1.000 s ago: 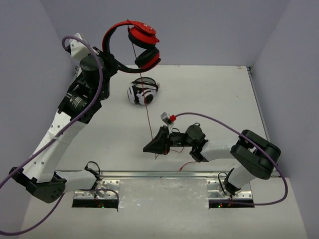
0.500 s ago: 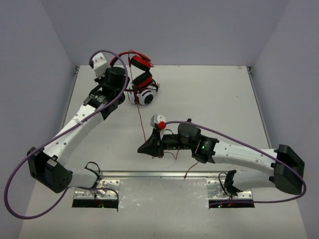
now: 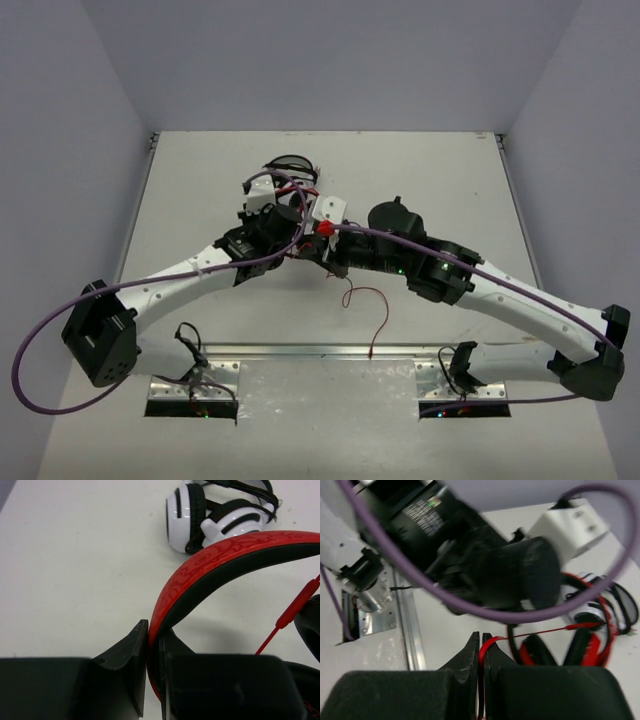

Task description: Wrap the headphones

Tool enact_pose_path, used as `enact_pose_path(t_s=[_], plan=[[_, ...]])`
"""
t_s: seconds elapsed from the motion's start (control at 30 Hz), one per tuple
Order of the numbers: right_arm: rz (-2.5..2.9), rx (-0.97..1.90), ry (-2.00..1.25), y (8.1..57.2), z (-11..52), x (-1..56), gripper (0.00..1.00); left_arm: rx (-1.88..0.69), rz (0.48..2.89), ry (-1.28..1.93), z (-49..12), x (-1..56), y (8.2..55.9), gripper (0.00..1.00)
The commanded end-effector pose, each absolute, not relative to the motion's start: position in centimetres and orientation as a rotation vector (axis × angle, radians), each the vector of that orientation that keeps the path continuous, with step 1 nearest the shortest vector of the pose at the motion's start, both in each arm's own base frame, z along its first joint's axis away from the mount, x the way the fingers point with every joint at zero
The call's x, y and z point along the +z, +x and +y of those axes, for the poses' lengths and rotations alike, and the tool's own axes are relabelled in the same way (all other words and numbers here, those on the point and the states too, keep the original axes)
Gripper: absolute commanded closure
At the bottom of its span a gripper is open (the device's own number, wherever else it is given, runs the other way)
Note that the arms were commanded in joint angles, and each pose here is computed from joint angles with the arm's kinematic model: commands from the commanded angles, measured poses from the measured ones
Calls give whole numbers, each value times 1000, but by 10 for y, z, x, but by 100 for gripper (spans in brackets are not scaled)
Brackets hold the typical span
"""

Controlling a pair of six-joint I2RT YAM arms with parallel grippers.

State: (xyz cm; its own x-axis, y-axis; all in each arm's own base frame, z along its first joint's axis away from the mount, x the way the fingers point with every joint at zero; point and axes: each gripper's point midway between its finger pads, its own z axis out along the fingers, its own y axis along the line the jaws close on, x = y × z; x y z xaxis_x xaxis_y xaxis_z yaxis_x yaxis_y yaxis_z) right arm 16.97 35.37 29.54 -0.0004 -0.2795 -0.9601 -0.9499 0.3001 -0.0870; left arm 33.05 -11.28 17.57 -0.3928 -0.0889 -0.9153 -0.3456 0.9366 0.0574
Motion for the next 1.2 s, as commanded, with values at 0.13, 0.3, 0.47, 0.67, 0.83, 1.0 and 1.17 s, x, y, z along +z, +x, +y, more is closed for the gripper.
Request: enact_pose_path(t_s=[0.13,0.3,0.47,0.67,0.83,1.0,1.17], plan=[[1431,546,-1147,216,312,363,99,0,1925,-190,-150,165,313,100],[1420,348,-1130,242,292,367,99,-206,1841,-28,-184,187,294,100],[1467,156,-1123,282,264,359,99,-311,1772,113,-210,205,275,100],[1574,64,-1036,323,222,335,99,-354,1752,119,-211,223,265,100],[1606,-2,-1003,341,205,328,99,-402,1774,189,-223,239,253,100],[1620,72,-914,345,193,328,99,-373,1770,133,-204,269,249,99],[1666,152,-871,345,194,311,99,-447,1718,88,-194,310,239,99]])
